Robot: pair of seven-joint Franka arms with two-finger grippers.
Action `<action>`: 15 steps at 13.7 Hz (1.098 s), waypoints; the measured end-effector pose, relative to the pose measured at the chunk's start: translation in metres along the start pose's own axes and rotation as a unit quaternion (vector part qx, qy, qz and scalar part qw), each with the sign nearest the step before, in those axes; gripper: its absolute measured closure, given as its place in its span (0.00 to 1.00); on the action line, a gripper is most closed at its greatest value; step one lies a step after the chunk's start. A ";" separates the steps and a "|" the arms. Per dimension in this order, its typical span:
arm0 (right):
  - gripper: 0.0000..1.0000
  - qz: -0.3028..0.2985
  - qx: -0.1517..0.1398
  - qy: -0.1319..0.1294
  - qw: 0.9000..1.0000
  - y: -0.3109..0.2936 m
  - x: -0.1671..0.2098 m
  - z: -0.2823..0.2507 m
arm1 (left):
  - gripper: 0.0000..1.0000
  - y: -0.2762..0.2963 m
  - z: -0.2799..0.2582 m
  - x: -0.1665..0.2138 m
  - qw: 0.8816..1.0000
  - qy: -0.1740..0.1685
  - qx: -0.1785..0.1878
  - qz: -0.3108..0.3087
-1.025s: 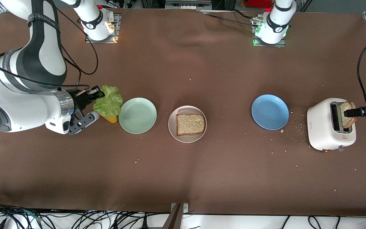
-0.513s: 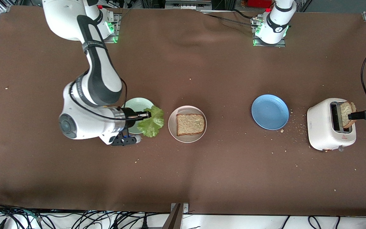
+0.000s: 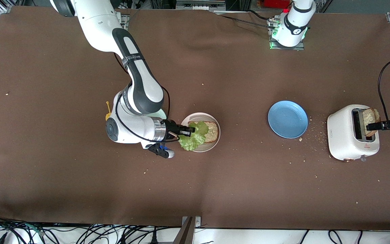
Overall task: Make sandwich in beige plate with both arms
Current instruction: 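Carry the lettuce onto the bread on the beige plate and release it, then grasp the second toaster bread with the left gripper while the right gripper withdraws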
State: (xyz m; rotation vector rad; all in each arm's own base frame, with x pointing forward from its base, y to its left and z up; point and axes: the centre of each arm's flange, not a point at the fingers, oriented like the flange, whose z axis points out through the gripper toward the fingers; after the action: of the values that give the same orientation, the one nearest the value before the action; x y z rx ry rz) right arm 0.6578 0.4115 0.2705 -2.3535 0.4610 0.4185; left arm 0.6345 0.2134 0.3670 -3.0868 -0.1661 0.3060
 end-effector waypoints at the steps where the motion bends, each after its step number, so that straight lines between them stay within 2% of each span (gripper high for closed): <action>1: 0.96 0.013 0.013 0.002 1.000 0.006 0.006 0.011 | 0.03 0.000 0.007 -0.001 1.000 -0.005 0.001 0.001; 3: 0.96 0.027 0.019 -0.006 0.999 0.014 0.008 0.026 | 0.21 -0.002 0.015 -0.004 1.000 -0.016 0.019 0.008; 4: 0.96 0.031 0.018 -0.011 0.999 0.017 0.007 0.032 | 0.33 -0.003 0.016 -0.004 0.999 -0.019 0.029 0.011; 7: 0.96 0.043 0.010 -0.020 0.999 0.029 0.005 0.045 | 0.65 -0.005 0.014 -0.005 0.999 -0.019 0.035 0.011; 8: 0.91 0.045 0.007 -0.022 0.999 0.033 0.005 0.048 | 0.76 -0.005 0.012 -0.005 0.999 -0.018 0.035 0.011; 9: 0.81 0.043 0.000 -0.023 0.999 0.036 0.005 0.051 | 0.84 -0.005 0.009 -0.005 0.999 -0.016 0.036 0.012; 10: 0.72 0.034 -0.015 -0.019 0.999 0.038 0.004 0.053 | 0.86 -0.005 0.005 -0.005 0.999 -0.014 0.036 0.011; 12: 0.49 0.004 -0.063 -0.007 0.998 0.042 0.002 0.055 | 0.91 -0.006 -0.019 -0.007 0.999 -0.018 0.036 0.007; 15: 0.17 -0.046 -0.135 0.002 0.990 0.035 -0.007 0.037 | 0.90 0.002 -0.074 -0.014 0.999 -0.021 0.036 0.007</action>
State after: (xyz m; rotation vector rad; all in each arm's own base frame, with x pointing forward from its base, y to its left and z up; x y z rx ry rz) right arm 0.6302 0.4138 0.2272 -2.6264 0.3113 0.4561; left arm 0.6360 0.2082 0.4426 -3.0130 -0.1317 0.3697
